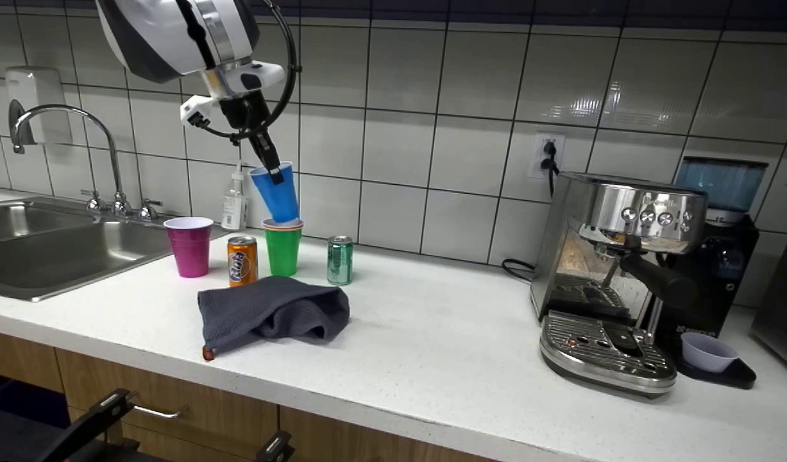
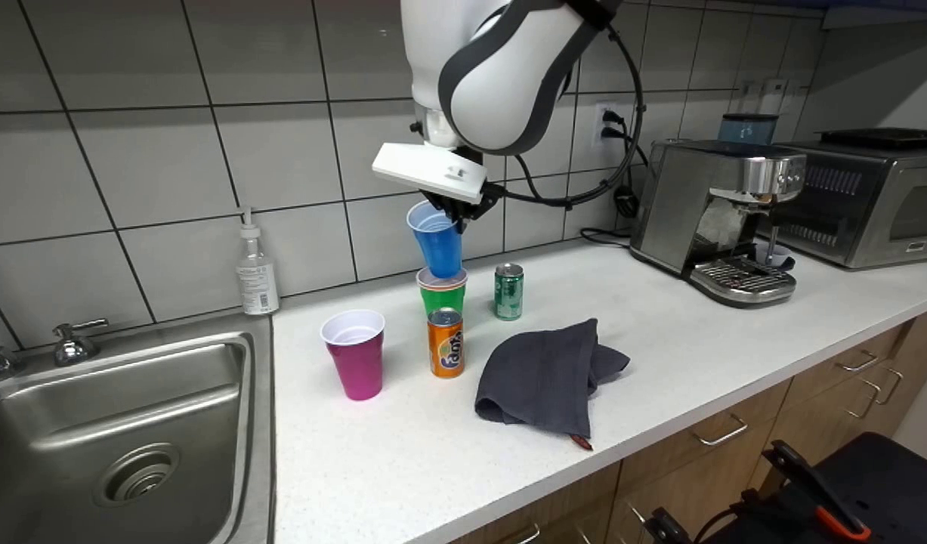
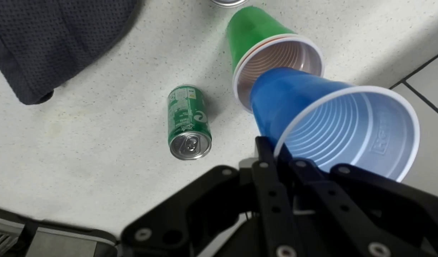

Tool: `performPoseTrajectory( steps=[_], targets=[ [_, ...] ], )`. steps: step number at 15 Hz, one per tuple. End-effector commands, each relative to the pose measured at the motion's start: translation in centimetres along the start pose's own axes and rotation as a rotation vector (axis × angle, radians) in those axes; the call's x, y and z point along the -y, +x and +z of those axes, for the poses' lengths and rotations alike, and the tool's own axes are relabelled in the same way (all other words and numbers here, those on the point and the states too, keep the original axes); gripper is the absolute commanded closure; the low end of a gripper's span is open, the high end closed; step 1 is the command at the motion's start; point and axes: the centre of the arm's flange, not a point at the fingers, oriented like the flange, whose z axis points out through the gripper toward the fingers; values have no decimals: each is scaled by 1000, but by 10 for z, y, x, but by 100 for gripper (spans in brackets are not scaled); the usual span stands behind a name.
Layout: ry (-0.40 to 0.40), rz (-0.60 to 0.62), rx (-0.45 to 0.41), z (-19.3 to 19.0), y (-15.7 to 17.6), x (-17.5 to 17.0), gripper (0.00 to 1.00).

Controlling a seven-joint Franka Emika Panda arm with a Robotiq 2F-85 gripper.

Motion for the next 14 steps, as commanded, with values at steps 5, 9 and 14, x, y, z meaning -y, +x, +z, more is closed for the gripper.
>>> performPoseTrajectory(
  steps=[5, 9, 14],
  targets=[
    [-16, 20, 27, 6, -3, 3, 99],
    [-26, 29, 39, 14, -3, 2, 99],
    [-32, 53, 68, 23, -1, 2, 99]
  ],
)
